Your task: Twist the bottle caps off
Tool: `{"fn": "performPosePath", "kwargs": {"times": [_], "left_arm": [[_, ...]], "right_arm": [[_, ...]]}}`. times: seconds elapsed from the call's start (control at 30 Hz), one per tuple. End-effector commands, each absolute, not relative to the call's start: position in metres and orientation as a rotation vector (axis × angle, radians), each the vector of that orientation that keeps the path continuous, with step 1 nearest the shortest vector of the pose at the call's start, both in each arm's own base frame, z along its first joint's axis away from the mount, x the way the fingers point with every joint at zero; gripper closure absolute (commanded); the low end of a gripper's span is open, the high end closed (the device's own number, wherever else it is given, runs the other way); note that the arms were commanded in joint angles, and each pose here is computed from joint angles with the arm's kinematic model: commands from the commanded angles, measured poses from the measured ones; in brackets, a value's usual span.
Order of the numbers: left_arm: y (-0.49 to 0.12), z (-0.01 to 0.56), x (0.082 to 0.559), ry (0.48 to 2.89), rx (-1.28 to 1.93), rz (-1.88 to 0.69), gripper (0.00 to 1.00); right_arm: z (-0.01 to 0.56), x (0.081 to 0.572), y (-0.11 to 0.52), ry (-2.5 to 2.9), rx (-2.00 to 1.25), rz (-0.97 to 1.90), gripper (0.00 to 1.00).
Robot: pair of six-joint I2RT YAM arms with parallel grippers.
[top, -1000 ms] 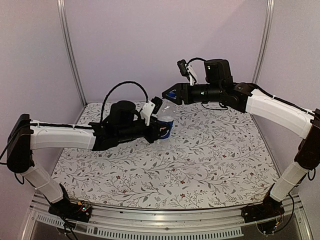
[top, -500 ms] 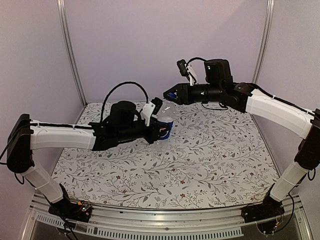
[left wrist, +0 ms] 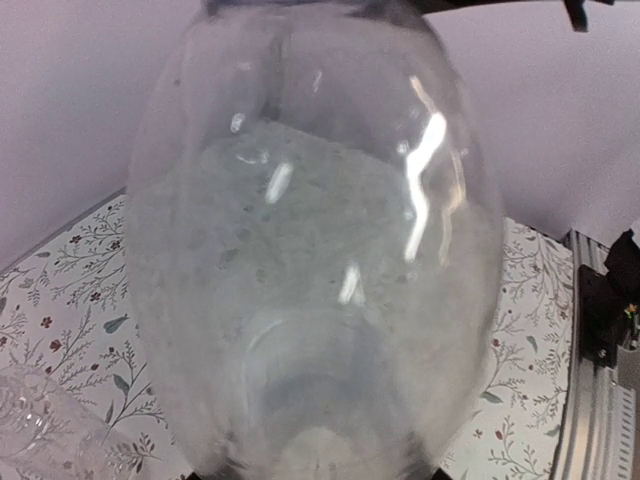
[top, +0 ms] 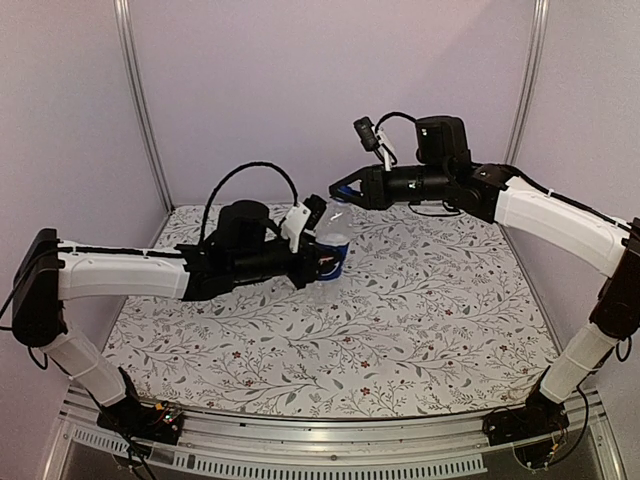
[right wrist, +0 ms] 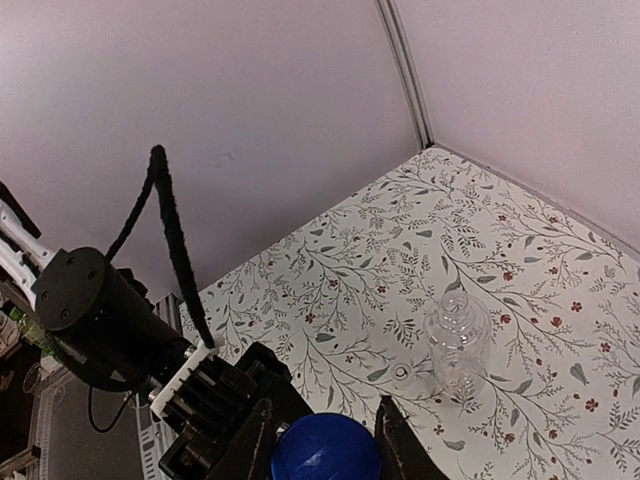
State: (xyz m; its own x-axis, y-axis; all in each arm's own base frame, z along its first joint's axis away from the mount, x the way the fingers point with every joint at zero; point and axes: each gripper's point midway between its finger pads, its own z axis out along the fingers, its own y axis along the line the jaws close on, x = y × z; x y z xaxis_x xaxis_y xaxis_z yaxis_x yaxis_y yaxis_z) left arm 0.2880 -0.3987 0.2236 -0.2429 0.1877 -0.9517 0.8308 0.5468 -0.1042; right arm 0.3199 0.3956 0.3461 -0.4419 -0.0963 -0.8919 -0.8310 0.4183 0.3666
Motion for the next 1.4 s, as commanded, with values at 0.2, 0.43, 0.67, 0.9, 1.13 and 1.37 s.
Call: {"fn": "performPosePath", "kwargs": {"times": [0.2,0.43,0.67,0.9,1.13,1.37], "left_arm": [[-0.398,0.260,0.190,1.429,1.309,-1.407,0.68],[-0.397,0.255,0.167,1.407,1.435,-1.586,0.70],[-0.399,0.251,0.166,1.404,1.449,-1.621,0.72],[-0.400,0.250,0.173,1.425,1.416,-1.576,0.71],[-0.386,0.253,0.205,1.506,1.247,-1.357,0.71],[-0.350,0.274,0.235,1.530,1.021,-1.156,0.69]], "right_arm": [[0.394,0.226,0.363,1.261,-1.393,1.425,0.86],[0.399,0.211,0.353,1.164,-1.481,1.549,0.86],[0.401,0.210,0.354,1.158,-1.487,1.568,0.86],[0.402,0.226,0.357,1.232,-1.412,1.500,0.87],[0.384,0.296,0.339,1.527,-1.058,1.224,0.85],[0.332,0.327,0.314,1.705,-0.868,0.971,0.84]]}}
